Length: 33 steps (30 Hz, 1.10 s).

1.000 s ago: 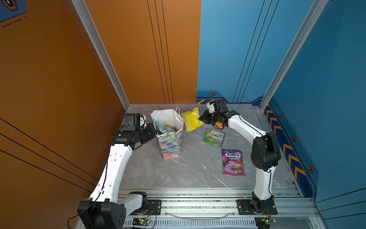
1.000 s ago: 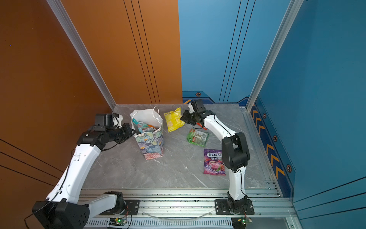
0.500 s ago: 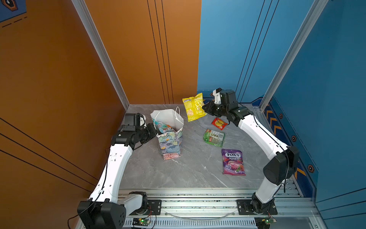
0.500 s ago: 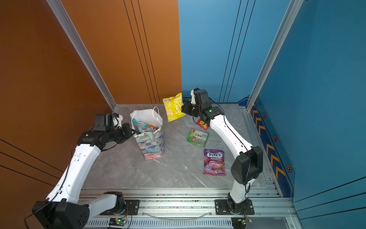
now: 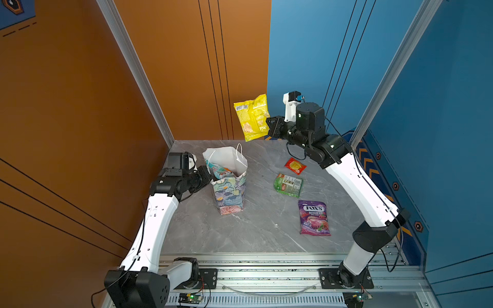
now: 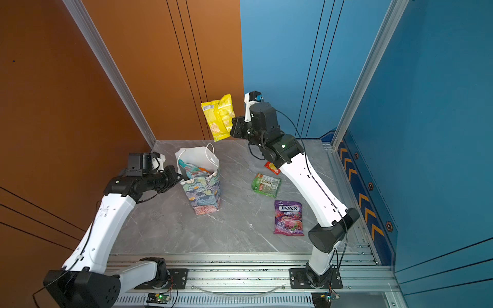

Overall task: Place the snacks into the paper bag
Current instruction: Place the snack in the paper bag.

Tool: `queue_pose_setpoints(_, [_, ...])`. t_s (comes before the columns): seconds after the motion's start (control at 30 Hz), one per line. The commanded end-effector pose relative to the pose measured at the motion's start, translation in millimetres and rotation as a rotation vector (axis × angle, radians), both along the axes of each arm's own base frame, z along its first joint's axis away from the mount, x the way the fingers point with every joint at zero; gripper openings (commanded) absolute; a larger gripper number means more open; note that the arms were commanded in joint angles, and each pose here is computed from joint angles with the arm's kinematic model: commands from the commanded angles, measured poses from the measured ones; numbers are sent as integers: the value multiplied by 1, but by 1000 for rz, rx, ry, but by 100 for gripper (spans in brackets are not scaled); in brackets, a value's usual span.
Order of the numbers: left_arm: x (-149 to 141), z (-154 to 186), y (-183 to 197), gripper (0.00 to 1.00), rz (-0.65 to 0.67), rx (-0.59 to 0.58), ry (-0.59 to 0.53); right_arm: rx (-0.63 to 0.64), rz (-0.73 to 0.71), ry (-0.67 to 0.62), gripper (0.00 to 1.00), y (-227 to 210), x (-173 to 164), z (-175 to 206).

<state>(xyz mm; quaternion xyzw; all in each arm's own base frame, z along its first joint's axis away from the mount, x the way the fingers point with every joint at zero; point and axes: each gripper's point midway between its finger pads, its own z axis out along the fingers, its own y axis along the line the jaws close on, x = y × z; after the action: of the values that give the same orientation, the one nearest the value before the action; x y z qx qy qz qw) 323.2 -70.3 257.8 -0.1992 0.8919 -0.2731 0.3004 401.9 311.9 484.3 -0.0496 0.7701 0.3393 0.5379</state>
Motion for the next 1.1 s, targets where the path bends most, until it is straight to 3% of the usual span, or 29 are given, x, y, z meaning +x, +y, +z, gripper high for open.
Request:
queue_pose_setpoints(0.0, [-4,1,-5,0,-16,-22,-9,-109,-24,-25,0,14,-1,-8])
queue_pose_setpoints(0.2, [-2,3,-6,0,-19,-24,-13,-111,32,-82,0,51,-17,7])
queue_pose_setpoints(0.43, [-1,3,-6,0,-21,-22,-14,-141,69,-82,0,77,-28,-2])
queue_pose_setpoints(1.07, [0,0,-7,0,-23,-29,-15,-446,9,-14,0,79,-34,-69])
